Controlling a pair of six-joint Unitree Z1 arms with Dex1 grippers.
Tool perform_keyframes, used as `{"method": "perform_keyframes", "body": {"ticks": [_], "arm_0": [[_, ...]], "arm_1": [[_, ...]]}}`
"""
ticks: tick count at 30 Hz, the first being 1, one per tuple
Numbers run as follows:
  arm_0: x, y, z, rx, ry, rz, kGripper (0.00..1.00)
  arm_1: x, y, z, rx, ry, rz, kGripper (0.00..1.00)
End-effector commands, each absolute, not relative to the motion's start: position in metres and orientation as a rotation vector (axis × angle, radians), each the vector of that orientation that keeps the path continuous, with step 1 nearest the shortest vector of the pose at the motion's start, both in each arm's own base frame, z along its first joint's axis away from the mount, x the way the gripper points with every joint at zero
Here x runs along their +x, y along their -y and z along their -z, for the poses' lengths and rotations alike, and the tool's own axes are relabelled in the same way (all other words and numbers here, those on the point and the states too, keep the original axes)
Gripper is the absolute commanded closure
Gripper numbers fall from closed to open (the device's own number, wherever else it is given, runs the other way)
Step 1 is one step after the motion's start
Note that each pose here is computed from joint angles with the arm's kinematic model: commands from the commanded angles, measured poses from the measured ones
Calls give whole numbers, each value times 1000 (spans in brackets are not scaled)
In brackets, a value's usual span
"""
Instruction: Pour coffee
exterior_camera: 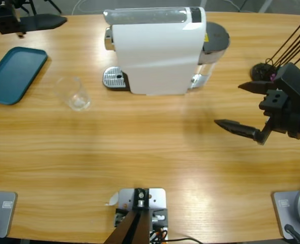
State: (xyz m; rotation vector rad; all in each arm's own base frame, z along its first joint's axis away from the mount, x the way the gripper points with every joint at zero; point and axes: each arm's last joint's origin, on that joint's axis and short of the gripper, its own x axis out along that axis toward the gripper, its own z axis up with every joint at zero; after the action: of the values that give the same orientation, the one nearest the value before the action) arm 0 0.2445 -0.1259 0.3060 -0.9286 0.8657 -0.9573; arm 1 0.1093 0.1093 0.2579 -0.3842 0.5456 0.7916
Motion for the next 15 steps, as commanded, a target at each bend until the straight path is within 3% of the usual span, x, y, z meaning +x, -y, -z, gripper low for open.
{"method": "perform_keyframes", "body": {"ticks": [1,8,15], "arm_0": [[270,162,-260,-1015,-962,1015,234],[275,171,-233,-1041,-936,1061,234],[277,173,-227,-1044,-934,1059,245]], "arm_1": [[111,-111,-248,-410,-594,-790,0],[111,-111,-248,-411,-592,-791,0],[111,-111,-248,-411,-594,-791,0]]}}
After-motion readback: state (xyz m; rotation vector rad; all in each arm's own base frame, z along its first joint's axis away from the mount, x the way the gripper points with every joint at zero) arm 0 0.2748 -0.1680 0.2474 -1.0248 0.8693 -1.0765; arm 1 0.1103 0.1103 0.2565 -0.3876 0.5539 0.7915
